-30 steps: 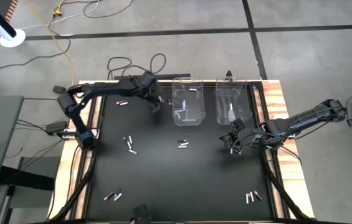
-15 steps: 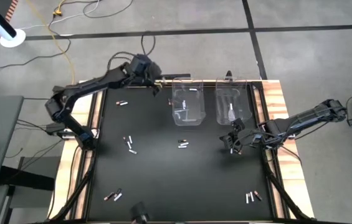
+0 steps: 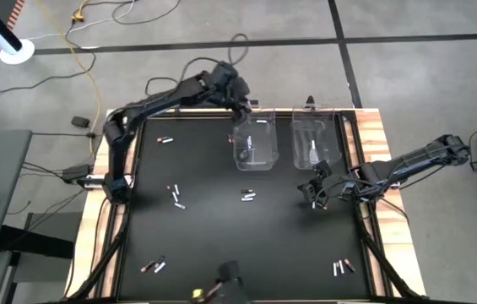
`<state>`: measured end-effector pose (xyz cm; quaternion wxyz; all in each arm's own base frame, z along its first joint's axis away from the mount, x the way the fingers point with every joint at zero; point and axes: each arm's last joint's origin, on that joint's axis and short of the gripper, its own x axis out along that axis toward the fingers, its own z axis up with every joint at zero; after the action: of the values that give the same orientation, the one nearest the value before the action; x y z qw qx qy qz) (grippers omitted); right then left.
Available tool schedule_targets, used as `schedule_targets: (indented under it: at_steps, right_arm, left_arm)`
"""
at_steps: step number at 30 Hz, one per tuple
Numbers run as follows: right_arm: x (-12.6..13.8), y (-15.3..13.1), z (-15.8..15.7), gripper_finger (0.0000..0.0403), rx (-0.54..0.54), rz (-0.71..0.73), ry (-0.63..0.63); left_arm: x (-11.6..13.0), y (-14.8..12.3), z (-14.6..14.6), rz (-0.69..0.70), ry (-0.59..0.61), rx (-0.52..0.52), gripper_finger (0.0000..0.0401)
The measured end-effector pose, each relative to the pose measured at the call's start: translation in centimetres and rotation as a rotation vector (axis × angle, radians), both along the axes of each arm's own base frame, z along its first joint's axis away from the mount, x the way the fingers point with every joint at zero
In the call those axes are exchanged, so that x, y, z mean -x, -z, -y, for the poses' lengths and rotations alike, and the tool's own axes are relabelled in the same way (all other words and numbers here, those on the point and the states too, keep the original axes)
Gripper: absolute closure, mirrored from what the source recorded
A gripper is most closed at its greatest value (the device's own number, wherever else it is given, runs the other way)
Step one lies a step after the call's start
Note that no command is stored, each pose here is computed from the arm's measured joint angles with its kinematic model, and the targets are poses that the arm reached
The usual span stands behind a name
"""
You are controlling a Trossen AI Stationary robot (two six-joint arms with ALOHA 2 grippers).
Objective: Sort batteries
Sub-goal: Put the white battery into the left transparent bin
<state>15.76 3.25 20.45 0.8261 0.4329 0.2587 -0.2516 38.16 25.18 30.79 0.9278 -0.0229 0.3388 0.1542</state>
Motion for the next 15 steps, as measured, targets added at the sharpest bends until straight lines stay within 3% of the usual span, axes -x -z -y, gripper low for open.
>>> schedule_targets:
  at_steps: [8,15]
  right_arm:
    - [0.1,0.1,0.0,0.0385,0.007,-0.012,-0.004]
    - [0.4,0.4,0.1,0.0385,0.021,-0.054,-0.005]
  left_arm:
    - [-3.8,4.3,0.3,-0.124,0.069,0.050,0.0181]
    - [-5.5,7.8,1.2,-0.190,0.063,0.119,0.0181]
